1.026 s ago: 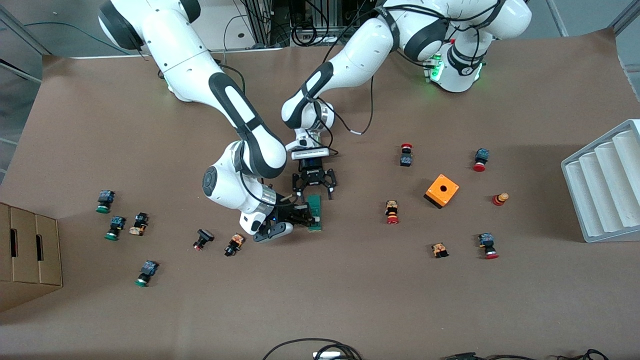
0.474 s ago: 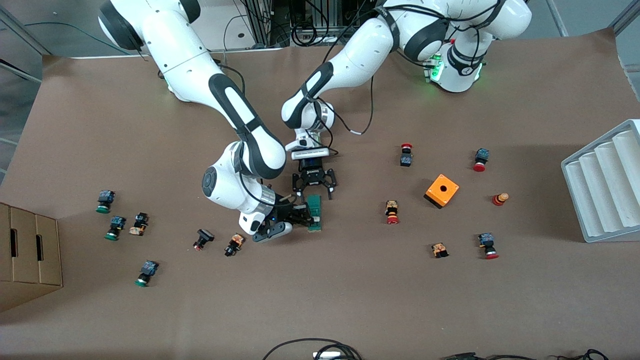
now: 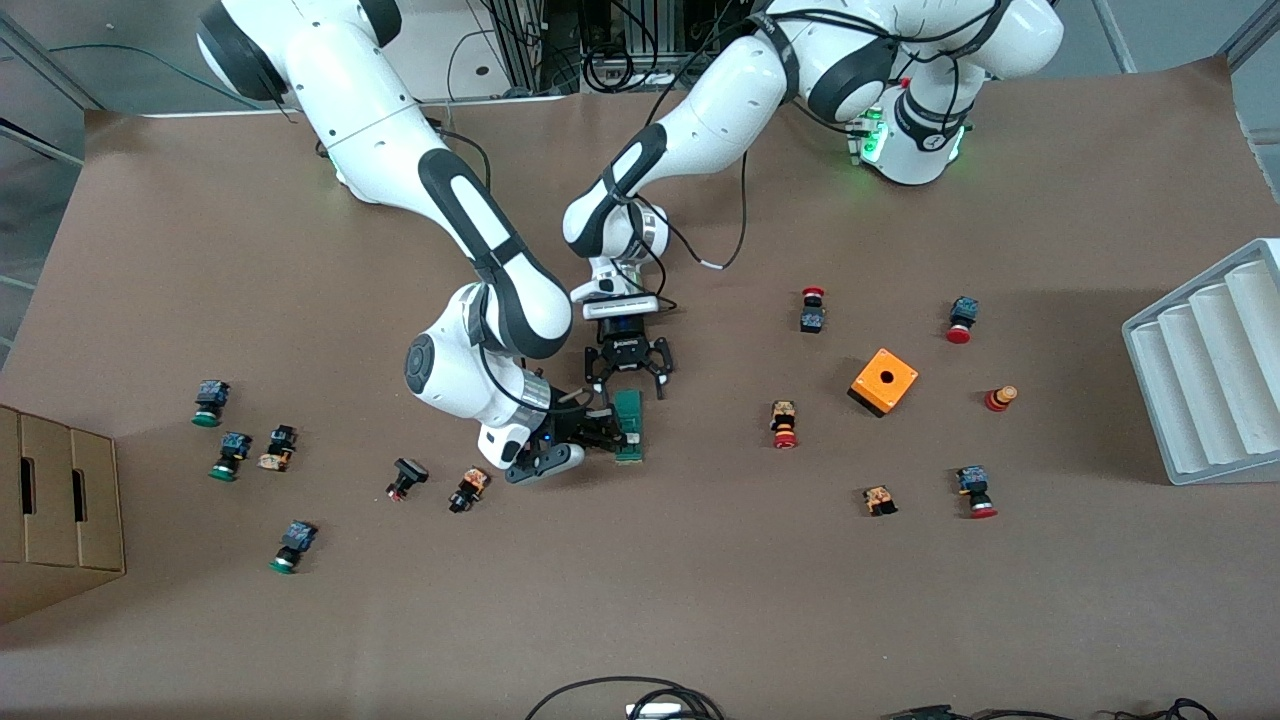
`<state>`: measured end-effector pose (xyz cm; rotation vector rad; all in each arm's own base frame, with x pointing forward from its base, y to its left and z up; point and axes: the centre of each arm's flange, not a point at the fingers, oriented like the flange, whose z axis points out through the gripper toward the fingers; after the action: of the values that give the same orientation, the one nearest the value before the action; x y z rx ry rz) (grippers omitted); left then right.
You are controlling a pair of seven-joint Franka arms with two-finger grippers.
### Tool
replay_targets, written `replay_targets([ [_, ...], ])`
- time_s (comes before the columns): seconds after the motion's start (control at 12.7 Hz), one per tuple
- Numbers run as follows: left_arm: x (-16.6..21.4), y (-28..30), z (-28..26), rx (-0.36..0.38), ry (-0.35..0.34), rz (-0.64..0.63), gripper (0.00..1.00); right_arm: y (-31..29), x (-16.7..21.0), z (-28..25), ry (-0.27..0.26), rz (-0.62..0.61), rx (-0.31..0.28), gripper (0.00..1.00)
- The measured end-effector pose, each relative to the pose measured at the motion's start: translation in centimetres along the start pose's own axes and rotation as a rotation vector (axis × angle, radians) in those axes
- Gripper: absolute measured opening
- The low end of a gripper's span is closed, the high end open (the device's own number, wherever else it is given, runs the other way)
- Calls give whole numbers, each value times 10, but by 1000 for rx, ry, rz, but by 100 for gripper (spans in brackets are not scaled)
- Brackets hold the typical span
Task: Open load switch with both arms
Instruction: 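Hold the white handle raised above the switch with the right gripper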
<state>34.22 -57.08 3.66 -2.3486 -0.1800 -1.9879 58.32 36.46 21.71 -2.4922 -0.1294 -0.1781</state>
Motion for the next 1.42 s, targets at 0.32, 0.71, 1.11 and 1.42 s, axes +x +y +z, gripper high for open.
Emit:
replay_targets([
  [0.32,0,0,0,0,0,0,100,0,0,1,0,0,0,26],
  [0.71,0,0,0,0,0,0,100,1,-1,1,0,0,-2,28],
  [1.11,0,0,0,0,0,0,100,2,-2,5,-2,1,-5,37],
  [1.42,0,0,0,0,0,0,100,1,-3,5,-1,1,-6,38],
])
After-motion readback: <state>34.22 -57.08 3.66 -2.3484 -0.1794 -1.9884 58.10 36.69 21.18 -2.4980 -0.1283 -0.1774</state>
